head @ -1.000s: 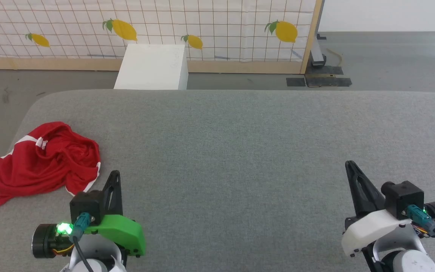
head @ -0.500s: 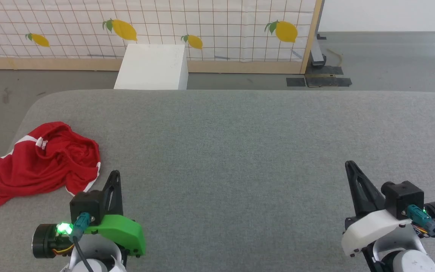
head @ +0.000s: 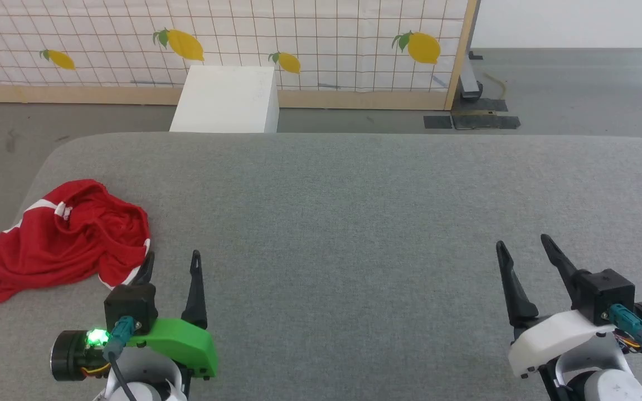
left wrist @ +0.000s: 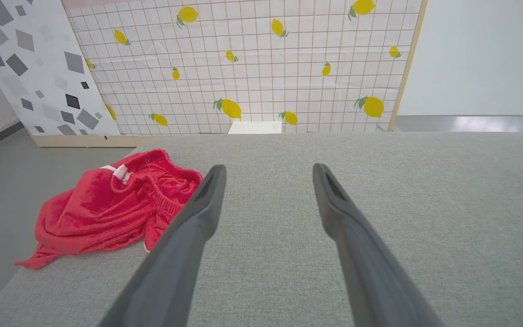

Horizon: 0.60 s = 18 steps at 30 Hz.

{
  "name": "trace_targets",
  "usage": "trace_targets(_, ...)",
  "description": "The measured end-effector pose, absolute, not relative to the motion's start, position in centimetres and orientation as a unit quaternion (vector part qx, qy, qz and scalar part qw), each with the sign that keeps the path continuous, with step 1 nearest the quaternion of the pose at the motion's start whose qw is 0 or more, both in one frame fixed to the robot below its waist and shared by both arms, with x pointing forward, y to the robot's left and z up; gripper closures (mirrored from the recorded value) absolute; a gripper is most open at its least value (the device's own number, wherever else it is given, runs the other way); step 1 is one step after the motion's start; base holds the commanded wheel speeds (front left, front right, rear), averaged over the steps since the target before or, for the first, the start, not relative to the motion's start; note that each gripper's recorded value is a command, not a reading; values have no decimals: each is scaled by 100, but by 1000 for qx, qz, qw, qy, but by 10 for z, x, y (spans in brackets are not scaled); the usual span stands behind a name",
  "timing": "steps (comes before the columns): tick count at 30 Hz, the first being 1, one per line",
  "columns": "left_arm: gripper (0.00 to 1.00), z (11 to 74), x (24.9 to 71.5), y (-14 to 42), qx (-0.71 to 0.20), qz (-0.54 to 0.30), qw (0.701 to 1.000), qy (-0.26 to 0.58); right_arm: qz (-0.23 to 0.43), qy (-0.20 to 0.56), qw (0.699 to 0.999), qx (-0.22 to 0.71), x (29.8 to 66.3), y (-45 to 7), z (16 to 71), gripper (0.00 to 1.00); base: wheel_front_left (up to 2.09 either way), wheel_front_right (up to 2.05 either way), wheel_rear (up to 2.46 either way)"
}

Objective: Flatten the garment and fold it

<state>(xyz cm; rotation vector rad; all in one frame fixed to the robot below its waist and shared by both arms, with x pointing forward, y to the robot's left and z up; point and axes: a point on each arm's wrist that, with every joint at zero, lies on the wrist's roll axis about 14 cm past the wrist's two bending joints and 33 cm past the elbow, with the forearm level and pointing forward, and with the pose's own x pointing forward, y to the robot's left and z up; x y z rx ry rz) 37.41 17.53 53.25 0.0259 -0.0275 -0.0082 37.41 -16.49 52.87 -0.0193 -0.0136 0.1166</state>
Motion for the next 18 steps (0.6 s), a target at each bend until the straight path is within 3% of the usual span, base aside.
trace_targets(18, 0, 535, 355, 210, 6, 51, 998, -29, 97, -7, 995, 11, 387, -138, 521, 0, 0, 0, 0)
